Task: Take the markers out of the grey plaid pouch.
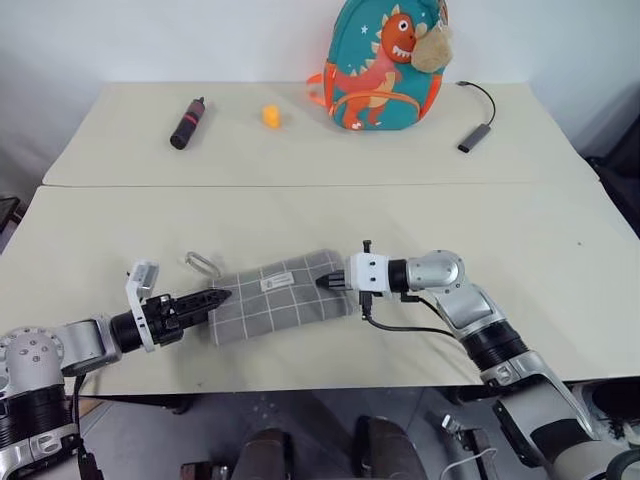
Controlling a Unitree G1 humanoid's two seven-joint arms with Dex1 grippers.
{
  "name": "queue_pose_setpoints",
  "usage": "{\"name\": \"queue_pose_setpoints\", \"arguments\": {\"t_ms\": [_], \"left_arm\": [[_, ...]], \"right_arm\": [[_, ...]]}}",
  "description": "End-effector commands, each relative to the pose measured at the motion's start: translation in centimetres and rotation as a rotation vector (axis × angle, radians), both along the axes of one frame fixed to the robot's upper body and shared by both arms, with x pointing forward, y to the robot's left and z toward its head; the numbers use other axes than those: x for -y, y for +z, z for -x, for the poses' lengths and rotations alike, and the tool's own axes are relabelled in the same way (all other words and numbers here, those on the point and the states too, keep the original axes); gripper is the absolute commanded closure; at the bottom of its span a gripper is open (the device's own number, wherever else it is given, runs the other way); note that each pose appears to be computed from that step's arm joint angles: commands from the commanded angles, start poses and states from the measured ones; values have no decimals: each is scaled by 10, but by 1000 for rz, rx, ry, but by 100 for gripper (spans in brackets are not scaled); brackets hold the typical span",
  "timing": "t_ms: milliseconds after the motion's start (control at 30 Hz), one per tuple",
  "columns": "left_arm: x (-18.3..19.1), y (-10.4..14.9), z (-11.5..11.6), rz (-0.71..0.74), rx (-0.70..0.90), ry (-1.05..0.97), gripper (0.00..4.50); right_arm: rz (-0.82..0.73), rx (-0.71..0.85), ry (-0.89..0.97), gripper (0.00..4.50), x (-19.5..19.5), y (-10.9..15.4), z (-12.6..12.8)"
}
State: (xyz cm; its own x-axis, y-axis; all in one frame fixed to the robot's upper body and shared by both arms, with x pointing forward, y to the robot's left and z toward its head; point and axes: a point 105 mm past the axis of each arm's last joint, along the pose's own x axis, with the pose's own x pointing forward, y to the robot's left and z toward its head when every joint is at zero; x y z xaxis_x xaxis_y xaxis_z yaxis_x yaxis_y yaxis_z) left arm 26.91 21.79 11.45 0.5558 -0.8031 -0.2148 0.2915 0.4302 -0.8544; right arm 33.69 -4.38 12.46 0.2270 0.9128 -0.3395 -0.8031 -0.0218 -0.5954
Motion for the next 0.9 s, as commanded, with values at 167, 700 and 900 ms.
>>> {"name": "queue_pose_setpoints", "arguments": {"t_ms": [167,700,900], "left_arm": [[10,3,-6,32,8,-37,329],[24,48,-10,-29,498,-58,450],[47,69,-19,-160,935,-88,450]], "right_arm": [[-7,17,27,450,5,5,6],[-386,-329,28,411,68,68,47],[-457,-425,-265,221,145,83,32]]}}
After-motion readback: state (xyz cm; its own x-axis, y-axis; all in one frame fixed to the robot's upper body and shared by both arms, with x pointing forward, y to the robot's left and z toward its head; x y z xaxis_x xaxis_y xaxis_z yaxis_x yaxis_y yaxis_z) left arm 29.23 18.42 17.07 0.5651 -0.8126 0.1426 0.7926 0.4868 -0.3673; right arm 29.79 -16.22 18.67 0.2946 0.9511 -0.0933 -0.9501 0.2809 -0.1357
